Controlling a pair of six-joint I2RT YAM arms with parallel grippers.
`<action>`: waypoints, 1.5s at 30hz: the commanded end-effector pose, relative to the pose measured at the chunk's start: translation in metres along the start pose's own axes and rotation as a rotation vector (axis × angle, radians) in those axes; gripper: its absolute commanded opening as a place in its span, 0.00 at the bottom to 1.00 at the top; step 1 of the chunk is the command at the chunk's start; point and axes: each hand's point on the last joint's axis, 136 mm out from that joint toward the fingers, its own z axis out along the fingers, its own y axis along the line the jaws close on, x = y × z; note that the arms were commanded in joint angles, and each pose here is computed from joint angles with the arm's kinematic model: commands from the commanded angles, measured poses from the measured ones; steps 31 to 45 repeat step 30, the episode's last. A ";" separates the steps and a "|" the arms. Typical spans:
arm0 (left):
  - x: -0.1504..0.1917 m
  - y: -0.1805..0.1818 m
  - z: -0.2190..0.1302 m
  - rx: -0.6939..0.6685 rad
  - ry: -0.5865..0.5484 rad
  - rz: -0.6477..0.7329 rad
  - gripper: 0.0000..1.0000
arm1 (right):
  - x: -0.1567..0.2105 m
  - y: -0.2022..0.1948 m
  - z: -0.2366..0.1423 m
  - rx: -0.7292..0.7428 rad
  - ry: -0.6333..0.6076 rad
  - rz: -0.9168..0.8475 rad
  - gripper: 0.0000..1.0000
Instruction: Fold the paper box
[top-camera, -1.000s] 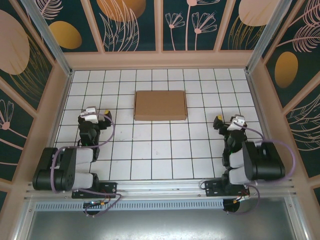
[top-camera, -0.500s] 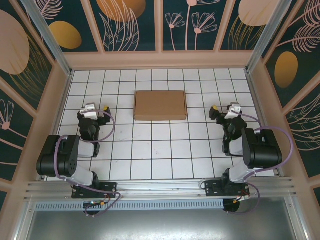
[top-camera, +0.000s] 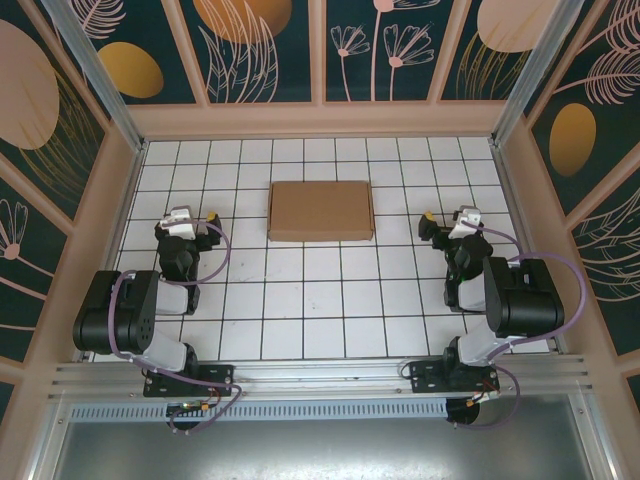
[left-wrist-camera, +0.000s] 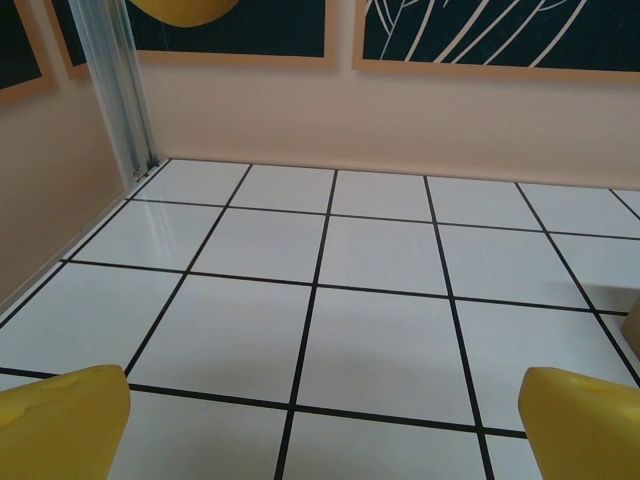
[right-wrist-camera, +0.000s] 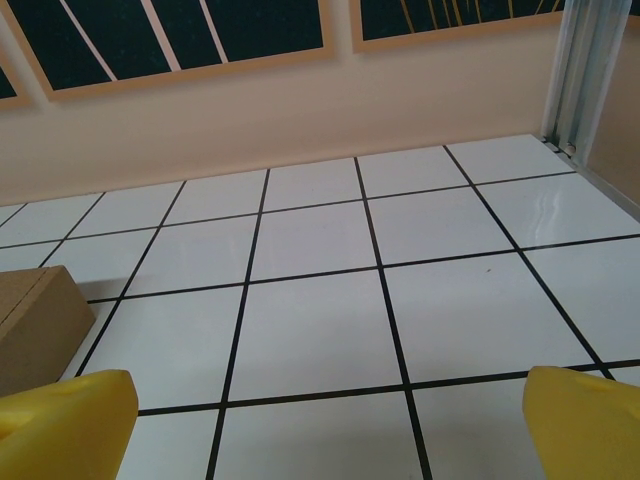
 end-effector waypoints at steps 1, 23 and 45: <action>-0.010 0.001 -0.001 0.000 -0.039 -0.012 0.99 | -0.006 -0.001 -0.001 0.013 -0.023 -0.010 0.99; -0.009 0.001 -0.001 -0.001 -0.035 -0.013 0.99 | -0.005 0.000 -0.001 -0.002 -0.018 -0.009 0.99; -0.010 0.001 -0.001 0.000 -0.038 -0.014 0.99 | -0.005 0.000 -0.001 -0.009 -0.017 -0.006 0.99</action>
